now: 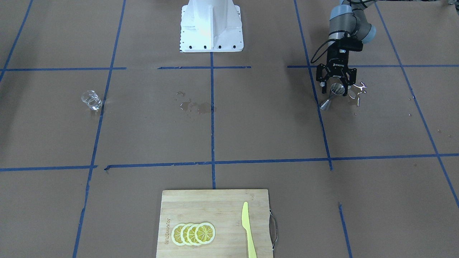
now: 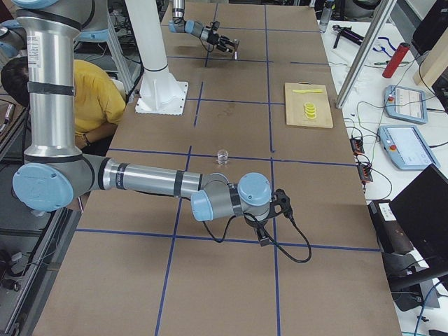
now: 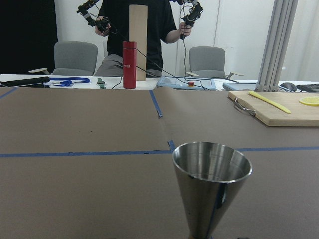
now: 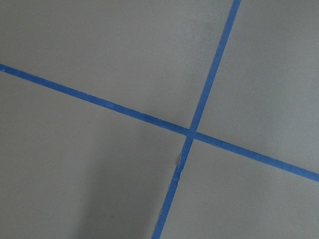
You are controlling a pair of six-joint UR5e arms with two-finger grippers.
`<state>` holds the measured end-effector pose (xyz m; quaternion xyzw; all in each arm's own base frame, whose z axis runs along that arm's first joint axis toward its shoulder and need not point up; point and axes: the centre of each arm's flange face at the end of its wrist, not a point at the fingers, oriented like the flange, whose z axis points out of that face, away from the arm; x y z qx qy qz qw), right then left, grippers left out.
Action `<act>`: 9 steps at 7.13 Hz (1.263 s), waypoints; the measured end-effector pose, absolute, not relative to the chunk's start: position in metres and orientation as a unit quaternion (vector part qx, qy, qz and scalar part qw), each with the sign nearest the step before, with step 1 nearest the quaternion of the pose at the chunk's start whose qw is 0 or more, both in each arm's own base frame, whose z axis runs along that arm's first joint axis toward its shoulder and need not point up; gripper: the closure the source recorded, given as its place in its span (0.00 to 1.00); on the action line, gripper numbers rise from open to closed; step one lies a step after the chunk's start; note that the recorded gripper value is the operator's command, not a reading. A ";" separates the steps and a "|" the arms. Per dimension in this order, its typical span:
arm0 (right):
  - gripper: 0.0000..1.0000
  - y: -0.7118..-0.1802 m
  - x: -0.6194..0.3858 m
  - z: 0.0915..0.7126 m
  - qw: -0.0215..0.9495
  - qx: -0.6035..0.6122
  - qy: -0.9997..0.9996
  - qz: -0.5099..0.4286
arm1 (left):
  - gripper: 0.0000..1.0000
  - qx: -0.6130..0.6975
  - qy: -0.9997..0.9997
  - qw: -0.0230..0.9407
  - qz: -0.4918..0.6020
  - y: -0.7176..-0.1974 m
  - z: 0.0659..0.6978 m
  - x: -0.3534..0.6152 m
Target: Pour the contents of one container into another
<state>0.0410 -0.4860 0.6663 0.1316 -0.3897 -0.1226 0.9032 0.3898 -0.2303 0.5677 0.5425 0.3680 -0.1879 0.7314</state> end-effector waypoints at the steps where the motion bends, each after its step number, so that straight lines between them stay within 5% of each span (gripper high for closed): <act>1: 0.00 -0.486 0.041 0.666 0.903 0.132 -0.390 -0.123 | 0.17 0.544 0.365 0.732 -0.189 -0.233 0.568 0.390; 7: 0.00 -0.487 0.041 0.666 0.903 0.132 -0.389 -0.122 | 0.21 0.577 0.332 0.724 -0.181 -0.272 0.546 0.417; 8: 0.00 -0.487 0.041 0.666 0.903 0.132 -0.389 -0.122 | 0.28 0.577 0.339 0.720 -0.184 -0.272 0.556 0.413; 9: 0.00 -0.487 0.041 0.665 0.903 0.132 -0.390 -0.122 | 0.61 0.578 0.344 0.717 -0.185 -0.272 0.564 0.409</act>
